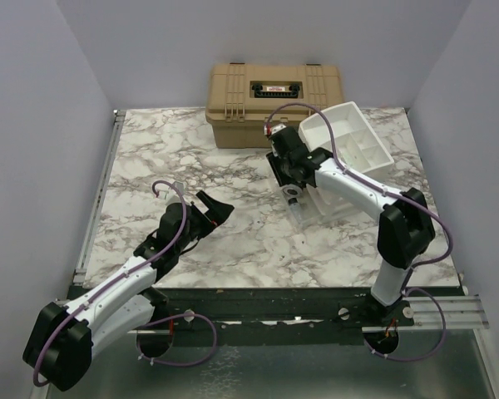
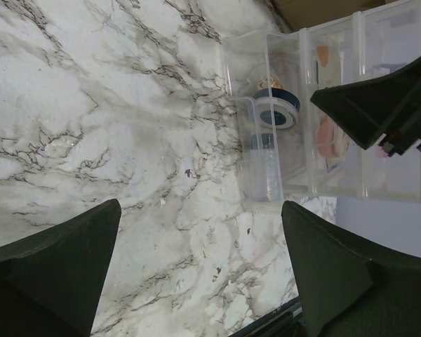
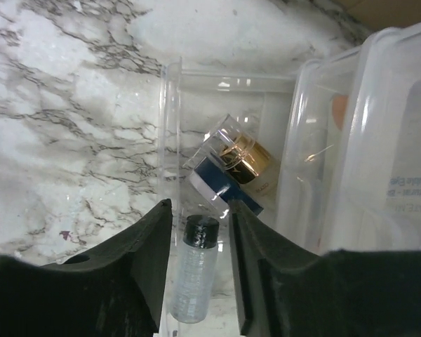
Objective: Organize the makeup
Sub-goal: Place the makeup in the drawer, then close the drawer in the storage box.
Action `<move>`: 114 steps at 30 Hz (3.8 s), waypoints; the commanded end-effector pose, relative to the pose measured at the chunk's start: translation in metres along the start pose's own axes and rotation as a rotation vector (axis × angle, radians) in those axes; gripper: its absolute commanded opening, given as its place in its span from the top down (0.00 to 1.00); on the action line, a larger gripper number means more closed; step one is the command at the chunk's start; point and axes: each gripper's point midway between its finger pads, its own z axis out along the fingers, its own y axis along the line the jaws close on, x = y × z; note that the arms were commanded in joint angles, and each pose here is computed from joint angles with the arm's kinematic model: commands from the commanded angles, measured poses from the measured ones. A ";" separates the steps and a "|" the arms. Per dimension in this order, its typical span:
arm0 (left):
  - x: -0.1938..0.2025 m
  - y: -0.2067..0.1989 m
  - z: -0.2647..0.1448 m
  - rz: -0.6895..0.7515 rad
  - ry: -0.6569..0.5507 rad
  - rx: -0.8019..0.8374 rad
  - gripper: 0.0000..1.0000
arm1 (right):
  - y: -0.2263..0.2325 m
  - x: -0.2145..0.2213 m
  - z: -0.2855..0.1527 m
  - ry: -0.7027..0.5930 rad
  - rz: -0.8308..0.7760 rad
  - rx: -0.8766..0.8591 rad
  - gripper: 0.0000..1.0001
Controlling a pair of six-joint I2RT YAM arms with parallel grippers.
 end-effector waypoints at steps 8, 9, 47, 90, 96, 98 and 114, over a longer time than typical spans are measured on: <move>-0.002 -0.009 0.001 0.002 0.006 0.030 0.01 | -0.003 0.052 0.038 0.184 -0.089 0.053 0.55; -0.002 -0.009 0.001 0.001 0.006 0.031 0.01 | -0.001 0.058 0.040 0.212 -0.096 0.045 0.55; -0.001 -0.008 -0.001 0.001 0.006 0.038 0.01 | 0.003 0.001 0.049 0.137 -0.201 0.012 0.43; 0.006 -0.023 0.014 0.009 0.063 0.080 0.01 | -0.008 -0.073 -0.065 -0.152 -0.002 -0.061 0.49; 0.011 -0.042 0.027 0.036 0.120 0.137 0.01 | -0.045 -0.109 -0.136 -0.386 0.092 0.038 0.38; 0.011 -0.052 0.033 0.047 0.136 0.168 0.01 | -0.062 -0.112 -0.152 -0.437 0.115 0.111 0.33; 0.046 -0.083 0.080 0.150 0.258 0.269 0.01 | -0.211 -0.086 -0.165 -0.419 0.511 0.221 0.13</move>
